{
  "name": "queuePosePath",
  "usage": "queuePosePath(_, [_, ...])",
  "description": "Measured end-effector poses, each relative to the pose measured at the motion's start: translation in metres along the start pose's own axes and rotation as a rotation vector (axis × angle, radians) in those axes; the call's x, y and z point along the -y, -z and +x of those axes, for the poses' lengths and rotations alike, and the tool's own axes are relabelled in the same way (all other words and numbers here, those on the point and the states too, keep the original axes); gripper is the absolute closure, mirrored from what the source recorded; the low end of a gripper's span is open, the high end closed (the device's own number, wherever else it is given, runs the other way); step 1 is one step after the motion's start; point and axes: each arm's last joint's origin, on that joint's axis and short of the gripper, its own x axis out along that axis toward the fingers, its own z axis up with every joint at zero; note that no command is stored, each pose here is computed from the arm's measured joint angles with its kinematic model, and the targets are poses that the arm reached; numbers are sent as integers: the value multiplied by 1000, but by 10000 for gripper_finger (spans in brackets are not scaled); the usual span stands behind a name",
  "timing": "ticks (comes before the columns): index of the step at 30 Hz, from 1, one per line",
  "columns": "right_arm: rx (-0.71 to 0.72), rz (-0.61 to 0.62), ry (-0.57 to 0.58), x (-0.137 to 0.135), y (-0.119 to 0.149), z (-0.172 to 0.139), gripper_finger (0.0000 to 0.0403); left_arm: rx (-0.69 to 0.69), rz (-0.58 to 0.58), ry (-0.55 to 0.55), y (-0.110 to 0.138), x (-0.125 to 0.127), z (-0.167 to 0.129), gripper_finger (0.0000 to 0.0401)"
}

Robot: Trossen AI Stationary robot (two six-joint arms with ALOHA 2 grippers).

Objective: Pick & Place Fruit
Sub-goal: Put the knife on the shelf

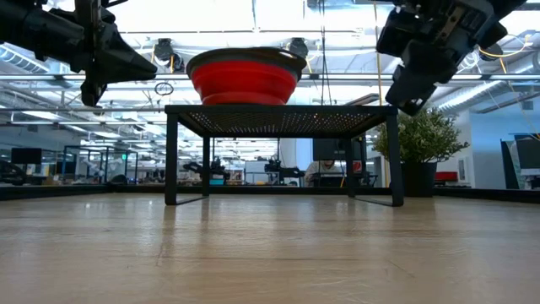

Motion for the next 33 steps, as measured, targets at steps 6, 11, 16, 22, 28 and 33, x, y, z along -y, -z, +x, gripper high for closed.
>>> queuePosePath(6, [44, -7, 59, 2, -3, 1, 403, -1, 6, 0, 0, 0, 0, 350])
queuePosePath(11, [47, -14, 63, 2, -4, 3, 403, -1, 6, 0, 0, 0, 0, 350])
queuePosePath(16, [50, -15, 58, 3, -5, 8, 403, -1, 6, 0, 0, 0, 0, 350])
queuePosePath(22, [66, -19, 54, 4, -7, 13, 403, -1, 4, 0, 0, 0, 0, 350])
queuePosePath(28, [109, -19, 40, 5, -12, 18, 403, -3, 5, -1, 0, 0, 0, 350])
queuePosePath(33, [120, -17, 36, 6, -14, 23, 403, -3, 5, -1, 0, 0, 0, 350])
